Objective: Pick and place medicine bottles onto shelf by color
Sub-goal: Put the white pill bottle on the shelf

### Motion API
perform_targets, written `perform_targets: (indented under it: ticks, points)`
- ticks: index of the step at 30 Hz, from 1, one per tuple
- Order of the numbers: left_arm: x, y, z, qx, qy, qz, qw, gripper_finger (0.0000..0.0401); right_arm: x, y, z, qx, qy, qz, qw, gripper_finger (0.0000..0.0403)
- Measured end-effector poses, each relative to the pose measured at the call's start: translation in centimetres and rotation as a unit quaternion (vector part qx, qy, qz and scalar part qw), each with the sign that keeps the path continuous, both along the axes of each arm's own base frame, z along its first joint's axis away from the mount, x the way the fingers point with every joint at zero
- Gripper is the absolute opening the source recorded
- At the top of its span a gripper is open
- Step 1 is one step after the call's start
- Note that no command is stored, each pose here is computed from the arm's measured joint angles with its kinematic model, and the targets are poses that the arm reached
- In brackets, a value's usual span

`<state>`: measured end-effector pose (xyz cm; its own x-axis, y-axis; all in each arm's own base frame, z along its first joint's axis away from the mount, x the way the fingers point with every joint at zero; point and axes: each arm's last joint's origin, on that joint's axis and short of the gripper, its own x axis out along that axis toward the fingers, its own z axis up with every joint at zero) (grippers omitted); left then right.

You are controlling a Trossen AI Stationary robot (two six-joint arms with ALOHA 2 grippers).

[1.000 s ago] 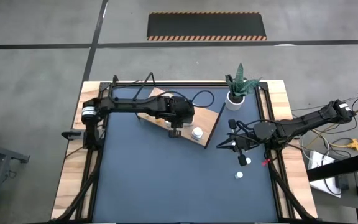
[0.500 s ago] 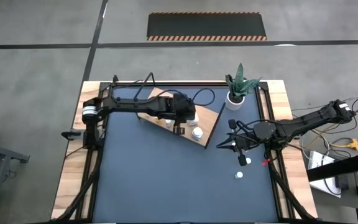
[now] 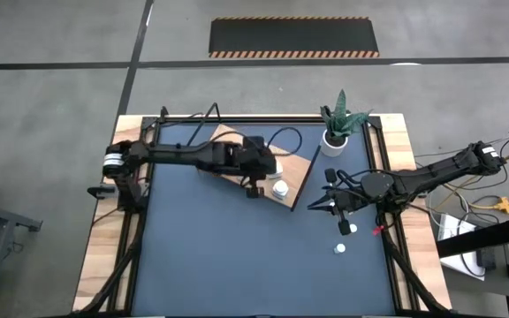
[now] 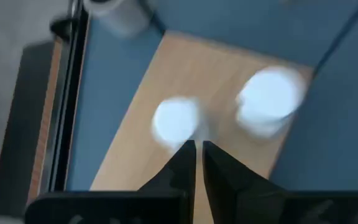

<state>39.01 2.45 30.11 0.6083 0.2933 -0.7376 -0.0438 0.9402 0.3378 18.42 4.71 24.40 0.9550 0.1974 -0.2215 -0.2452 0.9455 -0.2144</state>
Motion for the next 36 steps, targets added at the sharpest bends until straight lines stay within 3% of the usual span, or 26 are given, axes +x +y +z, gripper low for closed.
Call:
perform_targets:
  ticks: [9, 15, 25, 32, 36]
  points:
    - [-1.1, -8.4, -1.1, 0.025, -0.064, -0.14, 0.988, 0.001, 1.7, 1.5, 2.5, -0.002, -0.017, 0.018, 1.0, 0.0009]
    - [-4.1, -11.7, -1.9, 0.043, -0.107, -0.229, 0.967, 0.001, 4.9, 2.5, 5.8, 0.004, 0.0, 0.009, 1.0, 0.0009]
    - [-9.7, -11.1, -2.2, 0.029, -0.202, -0.236, 0.95, 0.001, 11.0, 1.9, 10.8, -0.013, 0.154, -0.039, 0.987, 0.0009]
    - [-12.5, -10.2, -2.0, 0.024, -0.24, -0.229, 0.943, 0.001, 14.5, -2.8, 12.5, -0.02, 0.256, -0.119, 0.959, 0.0009]
    - [-13.4, -9.9, -1.3, 0.019, -0.257, -0.225, 0.94, 0.001, 16.0, -6.5, 12.1, -0.027, 0.313, -0.163, 0.935, 0.0009]
